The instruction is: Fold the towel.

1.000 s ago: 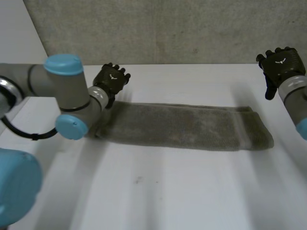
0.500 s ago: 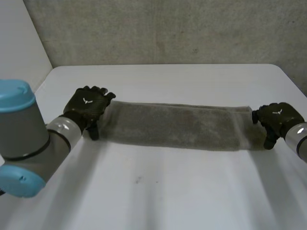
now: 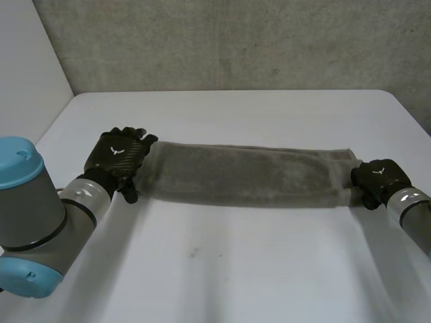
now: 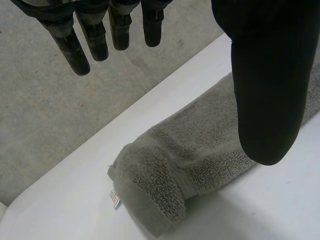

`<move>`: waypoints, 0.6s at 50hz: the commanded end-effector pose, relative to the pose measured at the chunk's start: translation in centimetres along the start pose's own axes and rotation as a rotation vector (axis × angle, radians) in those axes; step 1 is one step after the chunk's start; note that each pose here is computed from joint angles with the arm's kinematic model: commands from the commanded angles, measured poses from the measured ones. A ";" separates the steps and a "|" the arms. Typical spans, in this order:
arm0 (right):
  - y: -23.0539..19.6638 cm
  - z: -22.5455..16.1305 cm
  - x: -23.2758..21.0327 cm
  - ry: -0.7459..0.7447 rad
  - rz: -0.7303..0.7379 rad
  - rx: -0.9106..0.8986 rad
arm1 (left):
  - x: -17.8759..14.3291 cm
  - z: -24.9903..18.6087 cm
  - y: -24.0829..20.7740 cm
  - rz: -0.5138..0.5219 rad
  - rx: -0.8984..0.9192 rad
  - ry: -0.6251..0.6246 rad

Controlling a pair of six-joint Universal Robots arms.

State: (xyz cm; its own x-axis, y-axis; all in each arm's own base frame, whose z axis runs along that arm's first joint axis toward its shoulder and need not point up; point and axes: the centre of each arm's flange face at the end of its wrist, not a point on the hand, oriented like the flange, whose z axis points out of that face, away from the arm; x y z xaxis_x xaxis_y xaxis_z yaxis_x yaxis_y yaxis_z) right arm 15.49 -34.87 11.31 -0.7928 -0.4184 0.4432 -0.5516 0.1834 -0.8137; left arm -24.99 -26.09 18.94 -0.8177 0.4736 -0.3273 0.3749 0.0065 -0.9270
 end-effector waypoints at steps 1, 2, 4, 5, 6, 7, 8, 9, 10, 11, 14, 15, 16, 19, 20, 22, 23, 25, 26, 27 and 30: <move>0.1 0.6 2.6 0.091 0.002 0.006 | 0.1 -0.1 0.2 0.001 -0.006 0.004; 0.2 0.6 4.0 0.132 0.005 0.001 | 0.2 -0.1 0.2 0.001 -0.008 0.004; 0.3 0.5 5.8 0.180 0.008 0.000 | 0.2 -0.2 0.2 0.000 -0.009 0.005; 0.3 0.5 5.8 0.180 0.008 -0.001 | 0.2 -0.2 0.2 0.000 -0.009 0.005; 0.3 0.4 7.8 0.230 0.007 -0.004 | 0.2 -0.3 0.4 0.000 -0.013 0.008; 0.6 0.3 9.8 0.277 -0.004 -0.014 | 0.2 -0.4 0.3 0.000 -0.011 0.007; 0.6 0.3 9.8 0.277 -0.004 -0.014 | 0.2 -0.4 0.3 0.000 -0.011 0.007; 1.1 0.2 11.7 0.316 -0.026 -0.034 | 0.2 -0.4 0.2 0.000 -0.009 0.006; 1.3 0.0 13.5 0.354 -0.063 -0.055 | 0.2 -0.5 0.2 0.001 -0.007 0.006; 1.3 0.0 13.5 0.354 -0.063 -0.055 | 0.2 -0.5 0.2 0.001 -0.007 0.006; 0.7 -0.3 15.6 0.386 -0.142 -0.080 | 0.2 -0.5 0.2 0.001 -0.007 0.006; 0.1 -0.3 15.9 0.384 -0.156 -0.078 | 0.2 -0.5 0.2 0.000 -0.009 0.006; -0.8 -0.3 16.2 0.389 -0.150 -0.065 | 0.2 -0.5 0.2 0.000 -0.009 0.006; -2.3 -0.4 16.2 0.392 -0.145 -0.027 | 0.2 -0.5 0.2 0.000 -0.009 0.005; -4.6 -0.4 15.4 0.384 -0.133 0.032 | 0.2 -0.5 0.2 0.000 -0.009 0.005; -7.4 -0.8 14.0 0.365 -0.123 0.113 | 0.2 -0.6 0.2 0.000 -0.011 0.005; -10.0 -1.0 12.3 0.333 -0.112 0.189 | 0.2 -0.6 0.2 0.000 -0.011 0.005; -12.0 -1.2 10.0 0.283 -0.099 0.249 | 0.2 -0.6 0.2 0.000 -0.009 0.005; -13.7 -1.4 7.5 0.229 -0.098 0.305 | 0.2 -0.6 0.2 0.000 -0.009 0.005; -13.8 -1.4 7.5 0.229 -0.098 0.305 | 0.2 -0.6 0.2 0.000 -0.009 0.005; -16.7 -2.4 0.9 0.079 -0.122 0.399 | 0.2 -0.6 0.2 0.000 -0.009 0.005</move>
State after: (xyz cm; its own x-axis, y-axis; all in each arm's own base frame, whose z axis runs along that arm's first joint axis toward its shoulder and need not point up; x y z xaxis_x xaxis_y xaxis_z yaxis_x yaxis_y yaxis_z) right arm 13.57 -40.34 25.44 -0.7872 -0.1567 0.5965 -0.5936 -0.0701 -0.8017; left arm -24.83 -25.50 18.79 -0.8154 0.4779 -0.3269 0.3792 0.0142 -0.9252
